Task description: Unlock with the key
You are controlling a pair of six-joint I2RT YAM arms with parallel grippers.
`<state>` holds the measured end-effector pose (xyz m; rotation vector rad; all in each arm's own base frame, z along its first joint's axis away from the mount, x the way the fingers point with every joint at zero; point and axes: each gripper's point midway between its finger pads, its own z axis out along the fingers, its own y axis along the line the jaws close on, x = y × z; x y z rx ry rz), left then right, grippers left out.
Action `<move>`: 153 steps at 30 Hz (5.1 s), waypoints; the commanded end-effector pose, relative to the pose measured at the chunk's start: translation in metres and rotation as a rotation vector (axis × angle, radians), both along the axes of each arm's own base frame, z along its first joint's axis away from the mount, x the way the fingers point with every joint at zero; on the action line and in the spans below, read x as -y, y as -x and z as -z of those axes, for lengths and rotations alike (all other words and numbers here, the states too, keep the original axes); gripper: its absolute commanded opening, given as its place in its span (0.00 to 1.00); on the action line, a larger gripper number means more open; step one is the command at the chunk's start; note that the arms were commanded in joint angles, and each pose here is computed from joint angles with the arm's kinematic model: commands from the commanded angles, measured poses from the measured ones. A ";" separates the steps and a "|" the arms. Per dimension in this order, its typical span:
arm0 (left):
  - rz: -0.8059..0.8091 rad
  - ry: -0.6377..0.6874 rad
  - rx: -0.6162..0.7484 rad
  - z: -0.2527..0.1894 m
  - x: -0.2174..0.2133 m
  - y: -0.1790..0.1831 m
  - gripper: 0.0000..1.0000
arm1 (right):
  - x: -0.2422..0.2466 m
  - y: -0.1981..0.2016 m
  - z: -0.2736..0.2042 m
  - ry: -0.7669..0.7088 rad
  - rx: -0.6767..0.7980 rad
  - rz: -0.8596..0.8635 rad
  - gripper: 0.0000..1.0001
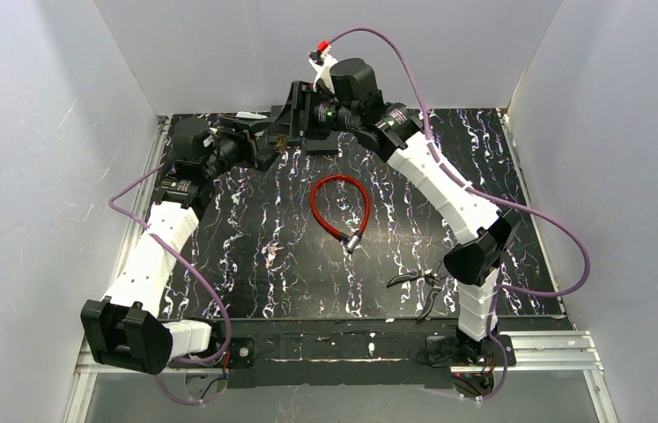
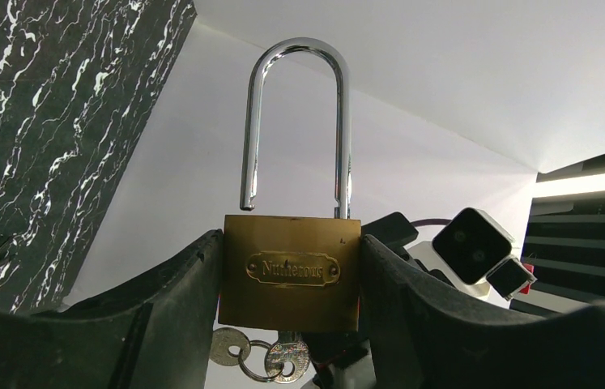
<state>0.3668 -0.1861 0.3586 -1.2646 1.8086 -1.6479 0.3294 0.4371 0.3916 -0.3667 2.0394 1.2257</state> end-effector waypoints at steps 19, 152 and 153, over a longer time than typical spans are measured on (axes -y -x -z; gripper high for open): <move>0.066 0.029 0.160 -0.052 0.013 0.018 0.00 | -0.010 0.012 -0.002 0.181 0.224 0.119 0.71; 0.230 -0.203 0.034 0.000 0.006 0.046 0.65 | 0.037 0.070 -0.004 0.279 0.877 -0.246 0.01; 0.228 -0.210 0.039 -0.002 0.003 0.046 0.65 | 0.038 0.070 -0.002 0.286 0.873 -0.243 0.01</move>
